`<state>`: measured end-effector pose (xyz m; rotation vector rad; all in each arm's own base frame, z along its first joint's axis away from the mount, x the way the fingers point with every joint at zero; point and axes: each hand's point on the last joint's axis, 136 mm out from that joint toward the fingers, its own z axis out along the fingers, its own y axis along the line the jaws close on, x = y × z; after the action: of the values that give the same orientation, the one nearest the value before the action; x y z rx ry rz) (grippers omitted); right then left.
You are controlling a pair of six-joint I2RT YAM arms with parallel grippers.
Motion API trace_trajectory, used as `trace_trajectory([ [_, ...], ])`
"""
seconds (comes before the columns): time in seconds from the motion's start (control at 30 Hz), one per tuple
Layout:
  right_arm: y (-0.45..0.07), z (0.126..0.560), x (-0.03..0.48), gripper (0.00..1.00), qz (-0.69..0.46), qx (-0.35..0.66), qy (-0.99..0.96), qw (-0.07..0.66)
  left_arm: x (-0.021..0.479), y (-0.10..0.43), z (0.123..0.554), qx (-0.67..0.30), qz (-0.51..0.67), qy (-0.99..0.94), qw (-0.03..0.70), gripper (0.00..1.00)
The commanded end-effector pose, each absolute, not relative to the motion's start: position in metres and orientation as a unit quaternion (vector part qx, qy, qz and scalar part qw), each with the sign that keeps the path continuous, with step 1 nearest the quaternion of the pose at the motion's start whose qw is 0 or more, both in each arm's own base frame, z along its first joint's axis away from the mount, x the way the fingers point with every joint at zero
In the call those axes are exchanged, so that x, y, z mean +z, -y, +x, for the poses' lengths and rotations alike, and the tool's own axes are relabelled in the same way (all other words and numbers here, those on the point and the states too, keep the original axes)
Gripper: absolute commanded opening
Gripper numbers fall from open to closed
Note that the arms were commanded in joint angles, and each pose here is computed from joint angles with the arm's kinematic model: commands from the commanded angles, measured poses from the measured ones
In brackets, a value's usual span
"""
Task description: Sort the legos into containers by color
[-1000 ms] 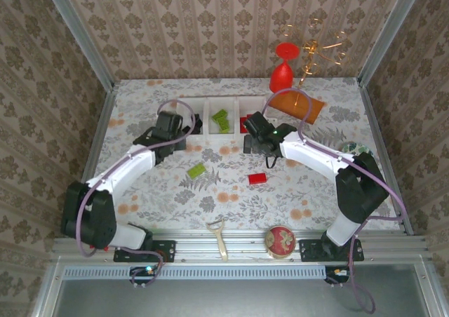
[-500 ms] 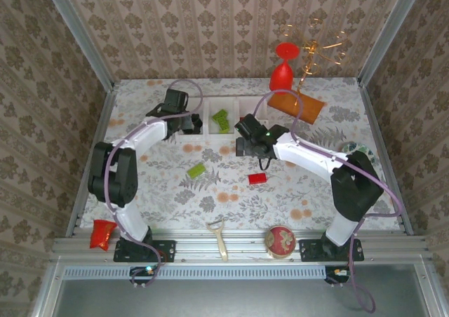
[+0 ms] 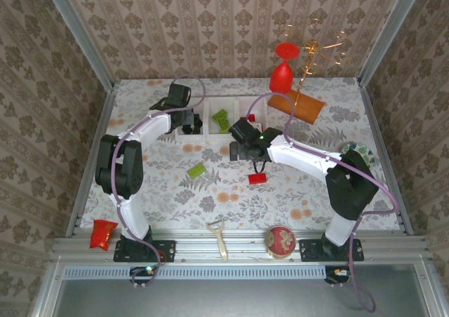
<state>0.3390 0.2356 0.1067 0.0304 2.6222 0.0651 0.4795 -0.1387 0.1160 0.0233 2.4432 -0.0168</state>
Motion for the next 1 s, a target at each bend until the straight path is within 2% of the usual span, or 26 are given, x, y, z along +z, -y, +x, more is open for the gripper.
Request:
trace_trajectory([
  [0.0, -0.246, 0.340, 0.109, 1.00, 0.014, 0.031, -0.966, 0.258, 0.131, 0.137, 0.475, -0.012, 0.006, -0.937, 0.349, 0.51],
  [0.33, -0.274, 0.327, 0.111, 1.00, -0.036, 0.045, -0.965, 0.257, 0.173, 0.126, 0.443, -0.037, -0.020, -0.918, 0.394, 0.69],
  [0.47, -0.289, 0.322, 0.110, 1.00, -0.049, 0.051, -0.965, 0.254, 0.189, 0.112, 0.424, -0.036, -0.040, -0.908, 0.415, 0.82],
  [0.6, -0.302, 0.320, 0.108, 1.00, -0.061, 0.046, -0.965, 0.252, 0.200, 0.093, 0.402, -0.032, -0.068, -0.898, 0.434, 0.99],
  [0.97, -0.344, 0.323, 0.093, 1.00, -0.102, 0.028, -0.965, 0.238, 0.201, 0.041, 0.354, -0.019, -0.144, -0.869, 0.473, 1.00],
])
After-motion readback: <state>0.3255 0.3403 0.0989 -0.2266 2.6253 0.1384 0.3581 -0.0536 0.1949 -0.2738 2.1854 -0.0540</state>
